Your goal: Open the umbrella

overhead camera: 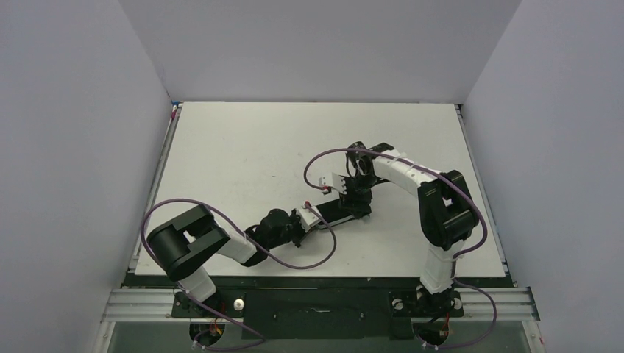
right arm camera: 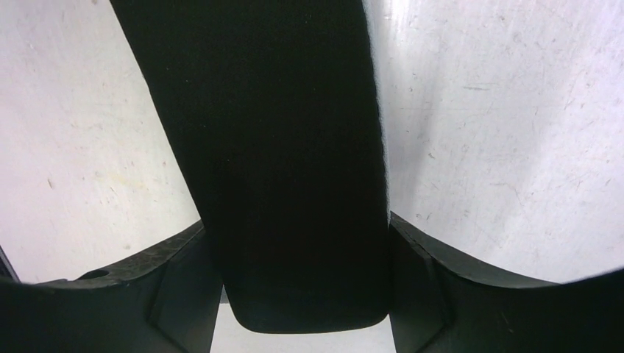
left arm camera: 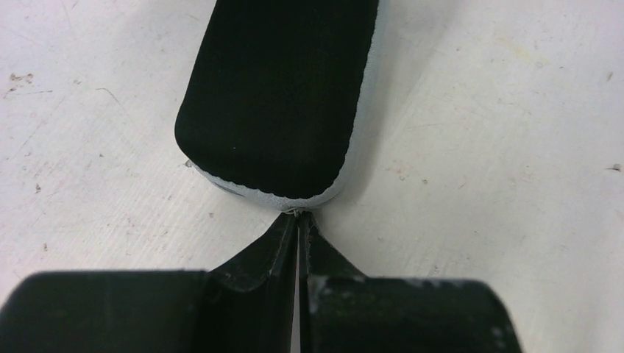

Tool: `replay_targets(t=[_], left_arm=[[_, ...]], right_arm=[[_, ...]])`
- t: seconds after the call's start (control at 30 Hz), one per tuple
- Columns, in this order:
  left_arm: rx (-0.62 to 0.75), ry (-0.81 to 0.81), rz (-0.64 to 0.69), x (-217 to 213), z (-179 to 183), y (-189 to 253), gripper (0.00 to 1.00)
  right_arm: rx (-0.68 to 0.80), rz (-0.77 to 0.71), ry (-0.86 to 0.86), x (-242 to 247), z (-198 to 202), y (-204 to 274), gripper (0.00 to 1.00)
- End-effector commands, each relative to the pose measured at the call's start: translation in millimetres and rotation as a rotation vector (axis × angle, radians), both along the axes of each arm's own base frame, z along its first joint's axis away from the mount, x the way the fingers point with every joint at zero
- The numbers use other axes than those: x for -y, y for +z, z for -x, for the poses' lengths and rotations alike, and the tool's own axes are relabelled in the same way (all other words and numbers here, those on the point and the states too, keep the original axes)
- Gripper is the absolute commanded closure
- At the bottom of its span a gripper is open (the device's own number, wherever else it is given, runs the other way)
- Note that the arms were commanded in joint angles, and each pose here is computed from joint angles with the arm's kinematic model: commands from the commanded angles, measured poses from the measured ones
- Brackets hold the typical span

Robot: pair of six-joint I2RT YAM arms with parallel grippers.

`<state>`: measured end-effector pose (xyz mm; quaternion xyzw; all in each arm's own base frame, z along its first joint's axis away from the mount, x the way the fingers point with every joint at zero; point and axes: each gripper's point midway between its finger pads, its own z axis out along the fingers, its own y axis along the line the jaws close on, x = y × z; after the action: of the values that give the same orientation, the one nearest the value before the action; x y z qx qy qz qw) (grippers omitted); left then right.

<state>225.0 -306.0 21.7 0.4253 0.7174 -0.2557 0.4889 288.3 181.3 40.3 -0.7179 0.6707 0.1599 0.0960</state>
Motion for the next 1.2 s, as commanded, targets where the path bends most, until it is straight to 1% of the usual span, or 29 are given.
replay_targets(t=[0.0,0.1,0.17,0.3,0.4,0.63,0.73,0.83,0.97,1.03,1.1,1.17], left_arm=[[0.0,-0.074,0.097,23.2,9.9,22.1,1.0],[0.005,-0.076,0.112,28.8,8.6,26.5,1.0],[0.004,-0.077,0.118,29.7,9.6,28.4,1.0],[-0.002,-0.076,0.107,21.6,15.4,26.7,1.0],[0.002,-0.079,0.101,17.7,18.0,26.9,1.0],[0.003,-0.089,0.102,19.3,19.3,28.7,1.0],[0.008,-0.071,0.095,25.9,11.8,25.9,1.0],[0.003,-0.02,0.081,31.8,-2.1,17.5,1.0],[0.014,-0.002,0.075,41.3,-13.9,14.8,1.0],[0.014,0.011,0.068,41.1,-19.1,12.4,1.0],[0.011,0.025,0.064,38.1,-23.9,10.3,1.0],[0.004,0.035,0.058,33.3,-27.6,8.4,1.0]], right_arm=[[0.148,-0.115,-0.229,-32.8,-44.8,22.4,0.45],[0.149,-0.126,-0.31,-37.6,-45.5,21.4,0.45],[0.162,-0.127,-0.331,-36.7,-44.8,21.2,0.45],[0.187,-0.1,-0.33,-27.9,-42.9,16.2,0.44],[0.188,-0.084,-0.37,-23.0,-44.8,14.2,0.44],[0.166,-0.103,-0.42,-29.5,-46.6,14.5,0.44],[0.144,-0.128,-0.454,-36.6,-47.4,18.0,0.44],[0.097,-0.164,-0.489,-49.2,-43.5,20.7,0.44],[0.035,-0.184,-0.548,-59.8,-35.3,18.2,0.43],[-0.002,-0.187,-0.571,-60.8,-29.7,15.0,0.39],[-0.056,-0.19,-0.602,-59.7,-22.9,13.6,0.28],[-0.14,-0.192,-0.6,-56.0,-11.0,14.4,0.23]])
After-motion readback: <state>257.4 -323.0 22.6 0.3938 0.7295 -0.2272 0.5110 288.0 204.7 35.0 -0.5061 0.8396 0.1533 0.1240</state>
